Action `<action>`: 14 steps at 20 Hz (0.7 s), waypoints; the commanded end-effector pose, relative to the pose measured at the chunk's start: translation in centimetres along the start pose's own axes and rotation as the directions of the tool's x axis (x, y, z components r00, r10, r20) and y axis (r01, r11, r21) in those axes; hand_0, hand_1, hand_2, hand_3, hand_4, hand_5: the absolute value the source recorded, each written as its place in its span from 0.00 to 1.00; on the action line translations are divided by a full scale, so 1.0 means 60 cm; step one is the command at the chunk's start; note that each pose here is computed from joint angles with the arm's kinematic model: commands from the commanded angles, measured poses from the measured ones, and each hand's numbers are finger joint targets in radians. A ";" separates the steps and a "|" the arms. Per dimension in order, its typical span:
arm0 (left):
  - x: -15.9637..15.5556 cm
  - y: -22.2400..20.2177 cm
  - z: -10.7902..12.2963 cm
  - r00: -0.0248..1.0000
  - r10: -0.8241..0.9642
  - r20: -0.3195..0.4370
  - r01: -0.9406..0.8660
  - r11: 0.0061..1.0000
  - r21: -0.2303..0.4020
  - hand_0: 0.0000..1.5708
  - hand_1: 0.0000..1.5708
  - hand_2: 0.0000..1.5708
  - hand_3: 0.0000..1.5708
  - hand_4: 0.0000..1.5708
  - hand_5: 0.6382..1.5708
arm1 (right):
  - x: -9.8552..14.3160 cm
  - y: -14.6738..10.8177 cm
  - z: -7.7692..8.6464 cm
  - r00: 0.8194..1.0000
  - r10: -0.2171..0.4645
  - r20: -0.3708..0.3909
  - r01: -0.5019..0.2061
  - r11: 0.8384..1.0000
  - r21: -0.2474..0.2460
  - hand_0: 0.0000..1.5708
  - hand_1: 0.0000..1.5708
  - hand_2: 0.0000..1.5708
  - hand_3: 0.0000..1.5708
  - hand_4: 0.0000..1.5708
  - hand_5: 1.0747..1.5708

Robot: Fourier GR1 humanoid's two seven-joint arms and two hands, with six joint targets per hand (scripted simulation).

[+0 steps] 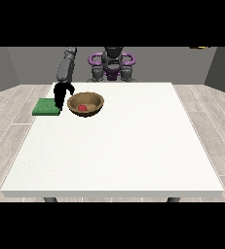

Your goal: Pick the cup and pour the ball into the bowl, then pick the bowl and place it on the pad

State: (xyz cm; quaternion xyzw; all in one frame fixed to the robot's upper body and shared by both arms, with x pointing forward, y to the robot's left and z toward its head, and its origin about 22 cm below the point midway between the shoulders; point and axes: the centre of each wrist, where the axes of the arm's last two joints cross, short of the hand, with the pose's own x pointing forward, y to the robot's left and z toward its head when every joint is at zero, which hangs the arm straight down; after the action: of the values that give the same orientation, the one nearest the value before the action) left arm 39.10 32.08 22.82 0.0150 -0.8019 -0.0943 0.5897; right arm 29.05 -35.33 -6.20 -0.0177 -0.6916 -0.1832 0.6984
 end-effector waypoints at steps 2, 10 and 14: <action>0.039 0.036 0.012 1.000 0.014 -0.008 -0.014 1.000 -0.001 0.00 0.00 0.00 0.00 0.64 0.96 | -0.023 0.025 -0.016 0.999 0.012 -0.039 -0.012 1.000 -0.001 0.00 0.00 0.00 0.00 0.36 0.98; 0.074 0.086 0.040 0.993 -0.016 0.114 0.009 0.998 0.057 0.00 0.00 0.00 0.00 0.65 0.96 | -0.018 0.036 -0.042 0.997 -0.016 0.076 0.012 0.999 0.048 0.00 0.00 0.00 0.00 0.30 0.95; 0.059 0.086 0.049 0.997 -0.020 0.072 0.015 0.998 0.068 0.00 0.00 0.00 0.00 0.65 0.97 | -0.034 0.050 -0.031 0.999 -0.004 0.033 0.002 0.999 0.043 0.00 0.00 0.00 0.00 0.29 0.95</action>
State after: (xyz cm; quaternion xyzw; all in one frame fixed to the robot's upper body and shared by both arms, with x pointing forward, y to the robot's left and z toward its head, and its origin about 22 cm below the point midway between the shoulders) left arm 36.11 36.58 26.01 0.0316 -0.8237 -0.0793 0.5605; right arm 31.46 -33.56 -6.87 0.0023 -0.7234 -0.1666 0.6701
